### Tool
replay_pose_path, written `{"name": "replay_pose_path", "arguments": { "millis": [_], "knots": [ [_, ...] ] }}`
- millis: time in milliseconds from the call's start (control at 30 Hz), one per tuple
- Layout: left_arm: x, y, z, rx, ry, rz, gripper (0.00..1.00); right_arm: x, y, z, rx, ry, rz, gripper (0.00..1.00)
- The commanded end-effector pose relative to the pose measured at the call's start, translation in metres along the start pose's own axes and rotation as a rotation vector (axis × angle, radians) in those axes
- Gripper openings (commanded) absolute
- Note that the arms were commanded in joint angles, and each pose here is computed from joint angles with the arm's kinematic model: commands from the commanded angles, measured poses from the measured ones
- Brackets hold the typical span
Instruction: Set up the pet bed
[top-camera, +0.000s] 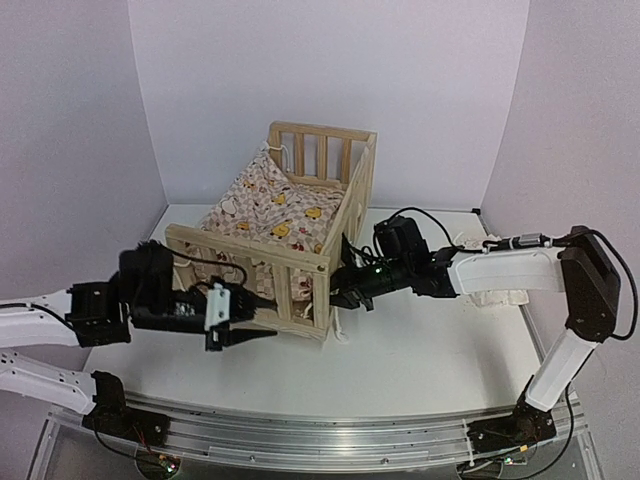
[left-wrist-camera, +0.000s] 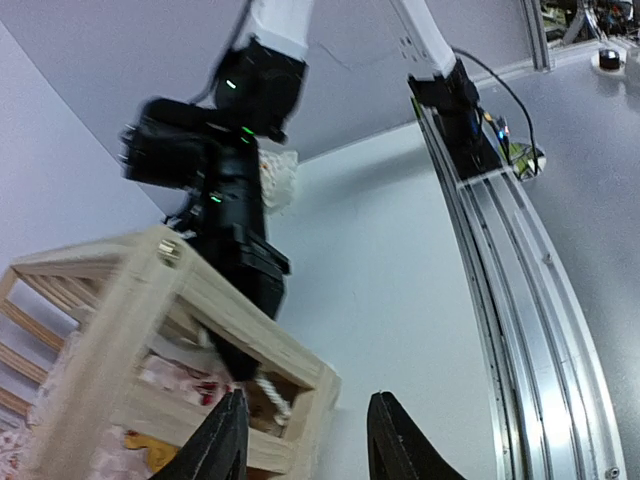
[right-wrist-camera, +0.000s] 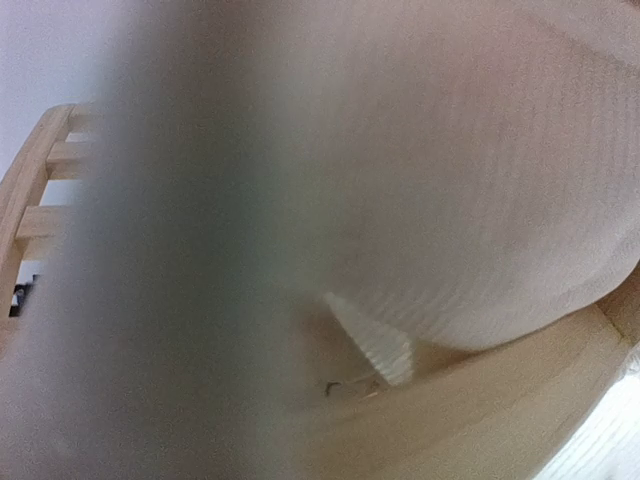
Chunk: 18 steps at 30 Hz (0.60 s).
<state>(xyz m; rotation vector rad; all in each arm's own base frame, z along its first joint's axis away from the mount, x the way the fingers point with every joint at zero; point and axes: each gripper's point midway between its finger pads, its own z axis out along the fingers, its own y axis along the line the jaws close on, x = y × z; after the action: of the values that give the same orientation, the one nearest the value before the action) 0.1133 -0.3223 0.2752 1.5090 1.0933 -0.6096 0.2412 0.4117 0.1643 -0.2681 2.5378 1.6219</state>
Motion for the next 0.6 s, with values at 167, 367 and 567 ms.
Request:
{"name": "replay_pose_path", "arguments": {
  "millis": [167, 367, 567],
  "knots": [
    [0.055, 0.016, 0.028, -0.310, 0.018, -0.037, 0.41, 0.008, 0.020, 0.033, -0.030, 0.063, 0.044, 0.00],
    [0.076, 0.028, 0.034, -0.422, 0.045, -0.109, 0.40, 0.009, 0.022, 0.038, -0.037, 0.084, 0.081, 0.00],
    [0.105, 0.030, 0.030, -0.463, 0.134, -0.217, 0.34, 0.014, 0.029, 0.045, -0.049, 0.096, 0.086, 0.00]
  ]
}}
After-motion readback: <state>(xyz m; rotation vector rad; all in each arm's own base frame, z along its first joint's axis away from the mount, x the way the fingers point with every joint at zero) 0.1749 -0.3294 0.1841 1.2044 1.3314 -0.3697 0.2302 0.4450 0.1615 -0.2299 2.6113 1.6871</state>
